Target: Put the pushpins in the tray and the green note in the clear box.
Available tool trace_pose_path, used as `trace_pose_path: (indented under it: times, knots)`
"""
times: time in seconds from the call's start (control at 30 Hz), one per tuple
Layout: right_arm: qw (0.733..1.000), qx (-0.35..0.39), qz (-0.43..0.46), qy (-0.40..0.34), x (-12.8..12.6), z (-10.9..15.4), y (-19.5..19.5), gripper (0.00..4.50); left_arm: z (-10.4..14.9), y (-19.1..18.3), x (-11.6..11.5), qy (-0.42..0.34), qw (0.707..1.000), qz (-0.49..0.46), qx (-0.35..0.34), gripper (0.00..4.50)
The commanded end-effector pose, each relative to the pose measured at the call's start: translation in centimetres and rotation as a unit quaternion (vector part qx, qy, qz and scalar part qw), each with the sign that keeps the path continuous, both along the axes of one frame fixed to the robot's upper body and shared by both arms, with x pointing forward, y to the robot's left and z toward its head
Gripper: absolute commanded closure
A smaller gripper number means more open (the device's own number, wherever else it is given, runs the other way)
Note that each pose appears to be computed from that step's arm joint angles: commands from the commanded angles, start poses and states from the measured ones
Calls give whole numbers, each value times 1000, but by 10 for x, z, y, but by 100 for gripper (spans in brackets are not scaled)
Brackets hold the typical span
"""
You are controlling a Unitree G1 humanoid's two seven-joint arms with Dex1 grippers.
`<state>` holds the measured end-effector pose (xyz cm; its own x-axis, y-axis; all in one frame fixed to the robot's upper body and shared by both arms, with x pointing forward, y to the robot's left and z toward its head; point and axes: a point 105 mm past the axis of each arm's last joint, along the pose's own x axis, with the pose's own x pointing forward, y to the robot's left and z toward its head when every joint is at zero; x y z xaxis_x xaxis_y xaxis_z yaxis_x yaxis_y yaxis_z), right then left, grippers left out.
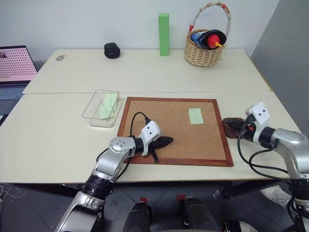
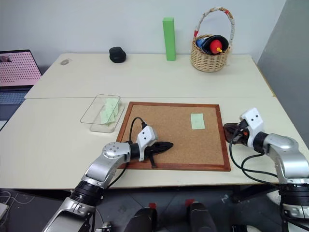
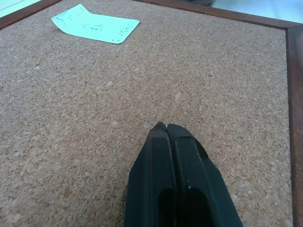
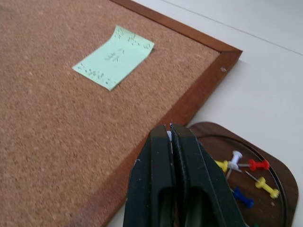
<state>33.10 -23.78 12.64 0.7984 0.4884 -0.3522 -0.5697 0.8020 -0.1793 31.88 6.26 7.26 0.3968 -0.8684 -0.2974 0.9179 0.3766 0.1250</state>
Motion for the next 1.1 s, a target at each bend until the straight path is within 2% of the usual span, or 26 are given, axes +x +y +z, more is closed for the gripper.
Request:
trace_pose_path:
  times: [0.03, 0.1, 0.17, 0.2, 0.37, 0.53, 0.57, 0.63, 0.77, 0.9, 1.1]
  knots:
    - [1000, -19, -19, -12, 1, 5, -11, 427, -16, 3, -3, 22, 999, -3, 24, 450]
    - [999, -28, -28, -11, 3, 2, -15, 398, -16, 3, -3, 22, 999, -3, 25, 450]
    - [999, -34, -33, -9, 4, 1, -17, 359, -16, 4, -3, 22, 999, -2, 26, 450]
    - [999, -38, -33, -8, 5, 0, -18, 326, -16, 4, -4, 22, 999, -2, 26, 450]
    - [998, -40, -38, -11, 6, 0, -21, 235, -17, 4, -4, 23, 999, 0, 26, 450]
    - [998, -9, -36, -40, 9, 17, -18, 136, -17, 5, -4, 23, 999, -1, 26, 450]
    - [998, 7, -34, -47, 10, 22, -16, 105, -17, 5, -4, 23, 999, -1, 26, 450]
    - [998, 26, -20, -60, 12, 30, -9, 76, -17, 5, -4, 23, 999, -1, 26, 450]
    - [997, 28, 19, -70, 24, 32, 12, 76, -14, 5, -2, 22, 999, -1, 25, 450]
    - [993, 34, 70, -87, 54, 27, 51, 76, -10, 5, 1, 17, 1000, -1, 23, 450]
    - [992, 42, 100, -67, 81, 8, 83, 76, -6, 5, 0, 14, 1000, 3, 20, 450]
